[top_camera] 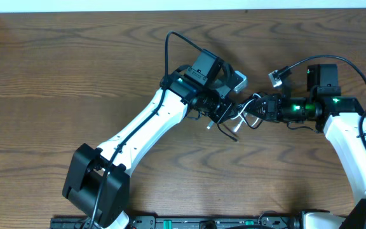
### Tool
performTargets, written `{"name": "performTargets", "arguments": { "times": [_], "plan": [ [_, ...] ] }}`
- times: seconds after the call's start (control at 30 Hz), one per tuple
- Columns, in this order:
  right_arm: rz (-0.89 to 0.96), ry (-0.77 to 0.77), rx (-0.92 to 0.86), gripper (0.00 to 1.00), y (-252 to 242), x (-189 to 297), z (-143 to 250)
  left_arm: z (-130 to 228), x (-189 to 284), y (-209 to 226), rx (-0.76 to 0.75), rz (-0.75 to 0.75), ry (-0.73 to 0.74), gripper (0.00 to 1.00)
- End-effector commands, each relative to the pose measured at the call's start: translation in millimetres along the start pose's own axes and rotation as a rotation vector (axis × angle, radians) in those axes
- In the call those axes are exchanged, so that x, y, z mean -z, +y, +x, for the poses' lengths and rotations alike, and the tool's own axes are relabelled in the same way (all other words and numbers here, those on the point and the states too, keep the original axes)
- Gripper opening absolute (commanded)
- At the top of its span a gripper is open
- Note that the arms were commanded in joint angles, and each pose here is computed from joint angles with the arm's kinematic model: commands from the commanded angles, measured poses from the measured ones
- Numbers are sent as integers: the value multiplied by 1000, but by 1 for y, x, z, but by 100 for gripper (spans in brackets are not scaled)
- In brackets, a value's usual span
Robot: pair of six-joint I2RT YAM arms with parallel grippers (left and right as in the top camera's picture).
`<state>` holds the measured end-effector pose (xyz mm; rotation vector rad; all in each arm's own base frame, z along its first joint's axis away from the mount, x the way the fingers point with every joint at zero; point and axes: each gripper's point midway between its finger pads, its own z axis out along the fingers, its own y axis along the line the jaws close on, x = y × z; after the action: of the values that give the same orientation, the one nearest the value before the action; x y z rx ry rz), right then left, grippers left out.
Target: Untangle cables
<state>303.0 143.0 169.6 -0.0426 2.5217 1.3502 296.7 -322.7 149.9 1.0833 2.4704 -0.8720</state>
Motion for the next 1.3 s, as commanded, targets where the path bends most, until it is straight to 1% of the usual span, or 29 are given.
{"name": "performTargets", "arguments": {
  "times": [0.0, 0.13, 0.2, 0.27, 0.33, 0.43, 0.57, 0.7, 0.87, 0.93, 1.0, 1.07, 1.13, 1.27],
  "plan": [
    [-56, -31, 37, 1, 13, 11, -10, 11, -9, 4, 10, -3, 36, 8],
    [-53, -38, 33, 1, 11, 13, -12, 8, -9, 6, 23, -6, 24, 8],
    [8, -39, 16, 1, 1, 12, -11, -1, -7, 13, 142, -35, -14, 7],
    [108, -33, -15, 1, -17, 13, -7, -7, -2, 32, 299, -103, -54, 7],
    [231, -24, -51, 1, -38, 16, -1, -9, 3, 47, 400, -141, -79, 8],
    [464, -15, -147, 2, -76, 30, 11, -8, 12, 67, 503, -194, -104, 7],
    [665, 1, -189, 5, -105, 49, 23, -5, 18, 83, 557, -239, -118, 7],
    [893, -24, -267, 5, -132, 76, 31, -4, 21, 91, 570, -284, -126, 7],
    [1245, -136, -406, 7, -161, 130, 40, -1, 22, 95, 575, -315, -125, 8],
    [1359, -185, -437, 12, -166, 149, 42, 0, 24, 99, 576, -340, -127, 8],
    [1457, -246, -472, 12, -169, 166, 43, 0, 24, 100, 577, -348, -125, 7],
    [1467, -274, -490, 12, -169, 169, 42, 0, 24, 100, 577, -348, -125, 7],
    [1352, -229, -467, 11, -166, 148, 39, 0, 24, 100, 576, -348, -126, 7],
    [901, -78, -263, 7, -134, 77, 19, 0, 23, 99, 575, -341, -123, 8]
  ]
}}
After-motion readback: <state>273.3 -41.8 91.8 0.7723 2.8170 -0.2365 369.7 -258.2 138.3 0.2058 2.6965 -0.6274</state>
